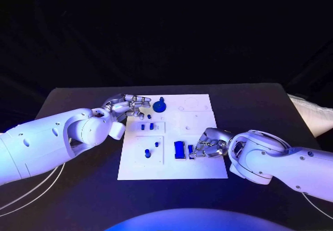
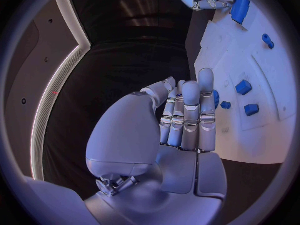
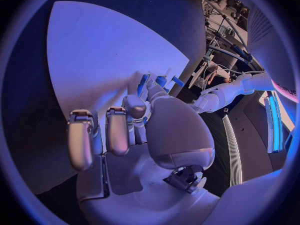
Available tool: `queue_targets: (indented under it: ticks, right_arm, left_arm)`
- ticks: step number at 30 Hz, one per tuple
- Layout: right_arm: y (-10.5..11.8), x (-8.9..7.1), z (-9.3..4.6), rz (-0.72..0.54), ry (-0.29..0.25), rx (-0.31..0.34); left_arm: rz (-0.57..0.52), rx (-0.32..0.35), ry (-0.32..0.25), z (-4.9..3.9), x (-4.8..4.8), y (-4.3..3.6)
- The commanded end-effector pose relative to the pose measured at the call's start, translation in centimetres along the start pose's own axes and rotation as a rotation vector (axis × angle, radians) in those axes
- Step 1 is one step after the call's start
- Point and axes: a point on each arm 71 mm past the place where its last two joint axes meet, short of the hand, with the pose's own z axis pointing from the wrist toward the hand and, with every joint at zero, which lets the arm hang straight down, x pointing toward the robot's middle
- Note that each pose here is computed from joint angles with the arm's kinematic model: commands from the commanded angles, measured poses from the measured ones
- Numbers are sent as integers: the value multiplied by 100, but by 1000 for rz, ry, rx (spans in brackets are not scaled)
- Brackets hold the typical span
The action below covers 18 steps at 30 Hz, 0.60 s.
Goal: Assemble the parts on the task board
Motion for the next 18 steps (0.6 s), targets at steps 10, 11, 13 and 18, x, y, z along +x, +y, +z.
queue_targets:
  ticks: [10,11,13,18]
  right_arm:
    - [60,-629,-1,298,-107,-269]
    - [33,-691,16,339,-121,-279]
    - [-44,-833,66,446,-159,-301]
    - [-207,-1123,255,647,-236,-377]
  left_arm:
    - [-37,34,-9,28,22,8]
    - [-34,38,-21,31,13,7]
    - [-27,49,-48,39,-11,4]
    - [-51,100,-100,43,-77,-26]
